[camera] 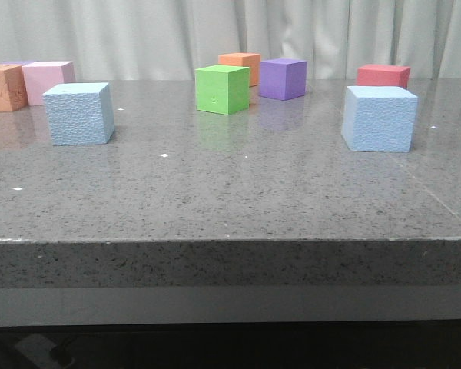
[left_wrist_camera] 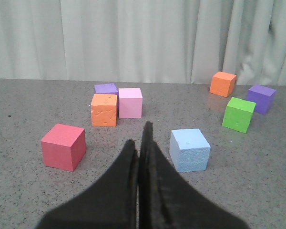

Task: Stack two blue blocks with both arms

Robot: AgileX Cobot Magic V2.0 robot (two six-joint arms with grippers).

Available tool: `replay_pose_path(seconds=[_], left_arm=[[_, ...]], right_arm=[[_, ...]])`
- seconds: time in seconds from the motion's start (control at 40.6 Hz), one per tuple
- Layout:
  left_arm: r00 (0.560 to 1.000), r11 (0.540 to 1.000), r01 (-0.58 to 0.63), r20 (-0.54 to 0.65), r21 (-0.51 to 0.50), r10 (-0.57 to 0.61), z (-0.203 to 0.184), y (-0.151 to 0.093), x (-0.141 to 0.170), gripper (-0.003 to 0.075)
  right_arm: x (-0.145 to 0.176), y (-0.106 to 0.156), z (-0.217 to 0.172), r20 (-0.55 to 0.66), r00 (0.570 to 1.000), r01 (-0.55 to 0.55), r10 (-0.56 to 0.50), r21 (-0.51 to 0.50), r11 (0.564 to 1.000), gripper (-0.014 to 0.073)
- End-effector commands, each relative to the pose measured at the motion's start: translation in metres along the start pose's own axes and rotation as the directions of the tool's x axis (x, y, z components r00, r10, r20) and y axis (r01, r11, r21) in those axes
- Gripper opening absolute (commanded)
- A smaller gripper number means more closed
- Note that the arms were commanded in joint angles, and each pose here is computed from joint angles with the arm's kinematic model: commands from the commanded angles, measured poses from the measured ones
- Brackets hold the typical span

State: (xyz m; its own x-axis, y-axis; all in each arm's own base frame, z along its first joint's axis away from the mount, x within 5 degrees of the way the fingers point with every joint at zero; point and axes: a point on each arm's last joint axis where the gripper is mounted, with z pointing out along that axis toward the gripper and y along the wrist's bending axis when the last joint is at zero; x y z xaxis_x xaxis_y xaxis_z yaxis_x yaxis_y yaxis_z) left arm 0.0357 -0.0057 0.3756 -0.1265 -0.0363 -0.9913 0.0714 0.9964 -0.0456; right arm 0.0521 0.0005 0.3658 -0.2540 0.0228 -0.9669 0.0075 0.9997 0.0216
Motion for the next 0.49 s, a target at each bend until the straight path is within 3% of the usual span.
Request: replay_pose_path(seconds=[0.0,0.468], left_arm=[[0.998,1.0,0.009,0.067,0.011,-0.009,0.0018,-0.0008,-0.0113,-0.002],[0.998,1.0,0.009,0.064,0.011,-0.01,0.0023,-0.0007,-0.0104,-0.002]], right_arm=[[-0.0159,0.0004,-0.0018,0.088,0.996,0.005,-0.005,-0.001,1.0,-0.0119],[-0.0156,0.0004,-0.0016,0.087,0.996,0.001,-0.001,-0.002,1.0,-0.0115]])
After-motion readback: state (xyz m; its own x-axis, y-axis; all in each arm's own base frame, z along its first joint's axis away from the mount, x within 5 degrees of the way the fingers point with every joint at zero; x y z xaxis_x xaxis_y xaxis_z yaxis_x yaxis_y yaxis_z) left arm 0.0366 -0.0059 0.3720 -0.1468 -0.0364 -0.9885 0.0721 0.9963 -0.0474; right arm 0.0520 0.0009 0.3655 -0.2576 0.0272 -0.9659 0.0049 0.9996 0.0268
